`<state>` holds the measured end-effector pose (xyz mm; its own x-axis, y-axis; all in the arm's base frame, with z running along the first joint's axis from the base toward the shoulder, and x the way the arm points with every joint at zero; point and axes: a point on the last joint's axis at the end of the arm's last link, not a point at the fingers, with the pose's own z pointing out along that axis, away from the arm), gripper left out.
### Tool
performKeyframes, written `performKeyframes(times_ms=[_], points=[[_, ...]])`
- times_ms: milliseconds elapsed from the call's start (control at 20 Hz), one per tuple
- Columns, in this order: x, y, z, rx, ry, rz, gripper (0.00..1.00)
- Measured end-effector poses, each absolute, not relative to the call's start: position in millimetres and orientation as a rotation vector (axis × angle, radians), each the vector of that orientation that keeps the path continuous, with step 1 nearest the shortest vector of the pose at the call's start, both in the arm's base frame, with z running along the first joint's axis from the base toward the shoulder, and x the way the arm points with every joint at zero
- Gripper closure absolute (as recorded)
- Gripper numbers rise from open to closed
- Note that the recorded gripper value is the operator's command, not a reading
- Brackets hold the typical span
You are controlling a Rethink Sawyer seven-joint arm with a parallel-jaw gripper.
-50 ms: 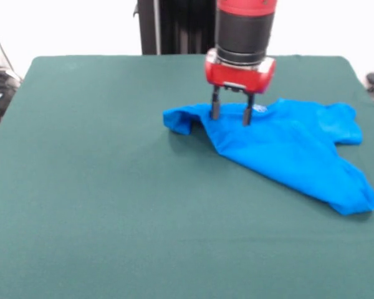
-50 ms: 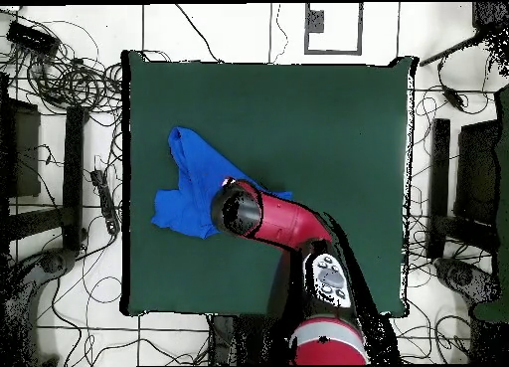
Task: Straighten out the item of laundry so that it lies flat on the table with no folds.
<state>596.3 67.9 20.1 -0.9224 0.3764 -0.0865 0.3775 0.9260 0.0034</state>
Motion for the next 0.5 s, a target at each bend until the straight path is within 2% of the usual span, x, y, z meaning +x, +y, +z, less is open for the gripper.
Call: performKeyframes(times_ms=[500], points=[[589, 37, 14, 0.549, 2.963, -0.060, 0.00]])
